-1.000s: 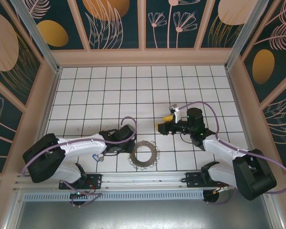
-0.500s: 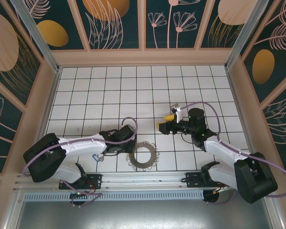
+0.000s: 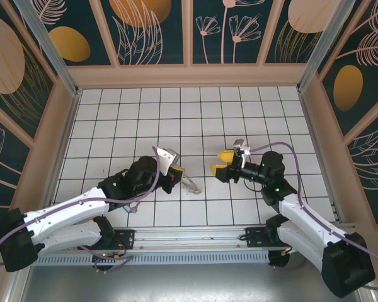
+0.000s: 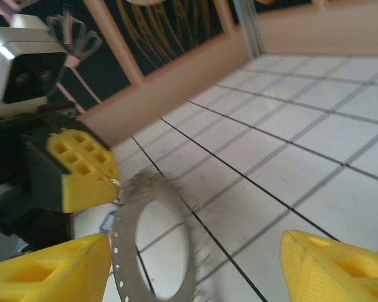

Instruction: Put the keys on the keyring

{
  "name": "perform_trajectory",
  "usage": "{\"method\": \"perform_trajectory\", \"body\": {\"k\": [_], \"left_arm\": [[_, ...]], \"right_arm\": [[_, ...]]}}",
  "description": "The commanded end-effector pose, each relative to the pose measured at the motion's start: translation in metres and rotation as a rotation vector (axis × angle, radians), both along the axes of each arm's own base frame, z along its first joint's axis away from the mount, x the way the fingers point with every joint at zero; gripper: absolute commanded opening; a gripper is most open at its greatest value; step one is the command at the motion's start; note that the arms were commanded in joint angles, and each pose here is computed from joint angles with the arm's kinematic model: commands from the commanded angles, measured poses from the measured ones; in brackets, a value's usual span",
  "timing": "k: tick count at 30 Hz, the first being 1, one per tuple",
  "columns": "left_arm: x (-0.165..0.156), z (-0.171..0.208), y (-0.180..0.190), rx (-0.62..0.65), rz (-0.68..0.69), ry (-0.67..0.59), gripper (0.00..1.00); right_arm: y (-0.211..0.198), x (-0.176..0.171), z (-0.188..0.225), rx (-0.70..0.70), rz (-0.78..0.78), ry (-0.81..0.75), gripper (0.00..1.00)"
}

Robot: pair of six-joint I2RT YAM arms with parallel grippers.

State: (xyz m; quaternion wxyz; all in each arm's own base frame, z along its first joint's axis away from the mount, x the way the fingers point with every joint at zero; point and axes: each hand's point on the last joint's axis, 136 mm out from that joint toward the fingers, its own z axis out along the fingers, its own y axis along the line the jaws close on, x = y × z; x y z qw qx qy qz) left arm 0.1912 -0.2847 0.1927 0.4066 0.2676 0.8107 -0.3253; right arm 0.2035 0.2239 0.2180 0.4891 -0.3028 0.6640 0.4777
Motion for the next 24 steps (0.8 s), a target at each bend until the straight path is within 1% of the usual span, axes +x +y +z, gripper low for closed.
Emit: {"method": "perform_trajectory", "body": {"k": [1, 5, 9, 14, 18, 24], "left_arm": [[-0.010, 0.046, -0.019, -0.096, -0.159, -0.199, 0.00], [-0.027, 0.066, -0.031, -0.136, -0.303, -0.283, 0.00], [-0.039, 0.075, -0.038, -0.147, -0.401, -0.320, 0.00], [-0.053, 0.086, -0.039, -0.177, -0.476, -0.340, 0.00], [-0.065, 0.095, -0.037, -0.197, -0.528, -0.345, 0.00], [-0.076, 0.103, -0.033, -0.195, -0.581, -0.353, 0.00]], "right_arm": [[0.004, -0.023, 0.035, 0.090, 0.104, -0.132, 0.69], [0.010, -0.039, 0.054, 0.117, 0.173, -0.199, 0.63], [0.019, -0.056, 0.063, 0.122, 0.249, -0.236, 0.57], [0.037, -0.077, 0.060, 0.089, 0.344, -0.252, 0.53], [0.046, -0.091, 0.058, 0.080, 0.410, -0.253, 0.48], [0.052, -0.094, 0.057, 0.057, 0.425, -0.255, 0.44]]}}
